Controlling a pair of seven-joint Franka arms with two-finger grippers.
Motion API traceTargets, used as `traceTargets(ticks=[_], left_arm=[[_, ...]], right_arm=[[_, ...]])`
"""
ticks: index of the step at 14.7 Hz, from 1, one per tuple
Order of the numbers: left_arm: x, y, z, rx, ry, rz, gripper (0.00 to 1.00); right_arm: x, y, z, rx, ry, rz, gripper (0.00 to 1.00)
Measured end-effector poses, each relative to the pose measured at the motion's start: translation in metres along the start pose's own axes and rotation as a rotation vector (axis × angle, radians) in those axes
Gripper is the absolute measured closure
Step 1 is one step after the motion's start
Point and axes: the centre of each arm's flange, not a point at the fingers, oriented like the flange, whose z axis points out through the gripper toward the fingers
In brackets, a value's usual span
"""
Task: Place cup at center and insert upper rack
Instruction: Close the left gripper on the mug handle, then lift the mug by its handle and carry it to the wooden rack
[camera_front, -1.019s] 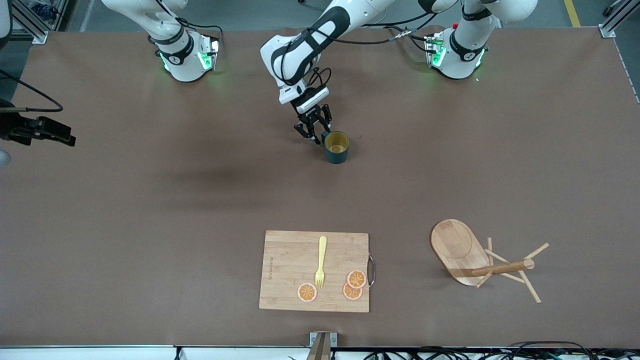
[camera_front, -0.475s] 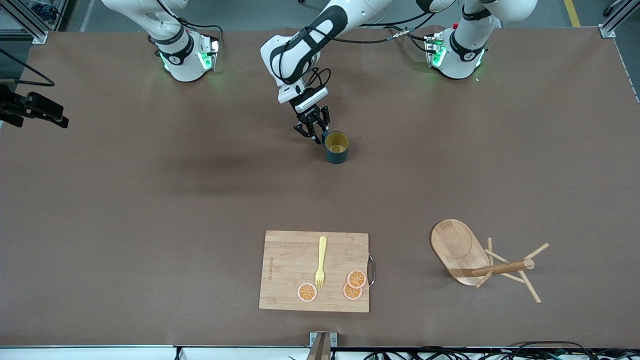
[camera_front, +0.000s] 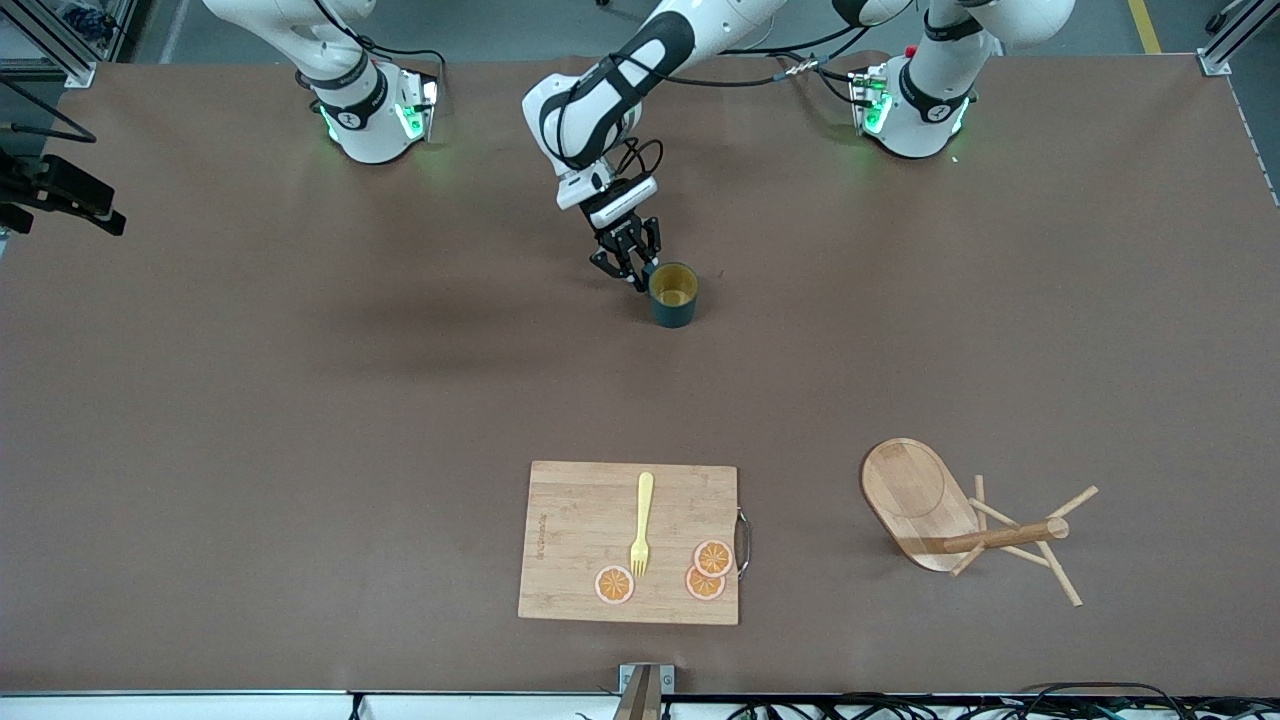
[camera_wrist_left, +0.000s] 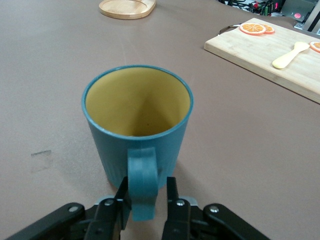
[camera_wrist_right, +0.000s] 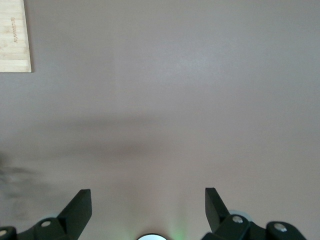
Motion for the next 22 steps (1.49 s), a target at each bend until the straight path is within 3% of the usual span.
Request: traceTargets(ticks=[1,3,8,10,16,22], left_arm=[[-0.001,-0.001,0.001,0.003,0.004,0.002,0.67],[-0.001,-0.002,0.003,0.008,0.01,0.004,0.79],[0.007,0.008,-0.002,0.001,0.007,-0.009,0.79],[0.035,0.027,-0.014,0.022,-0.021,-0.038,0.79],[0.238,0.085,-0.042,0.159,-0.277,-0.17,0.79],[0.426,0.092,-0.01,0.227,-0.634,-0.247,0.79]], right_arm=[[-0.003,0.0,-0.005,0.0,0.01,0.0,0.0],[-0.012,0.001,-0.015,0.001,0.028,0.0,0.0],[-0.021,0.003,-0.023,0.005,0.032,0.004,0.0],[-0.021,0.003,-0.021,0.007,0.026,0.004,0.0],[-0.024,0.001,-0.019,0.025,0.001,0.002,0.0],[-0.024,0.002,-0.019,0.026,0.001,0.003,0.0]])
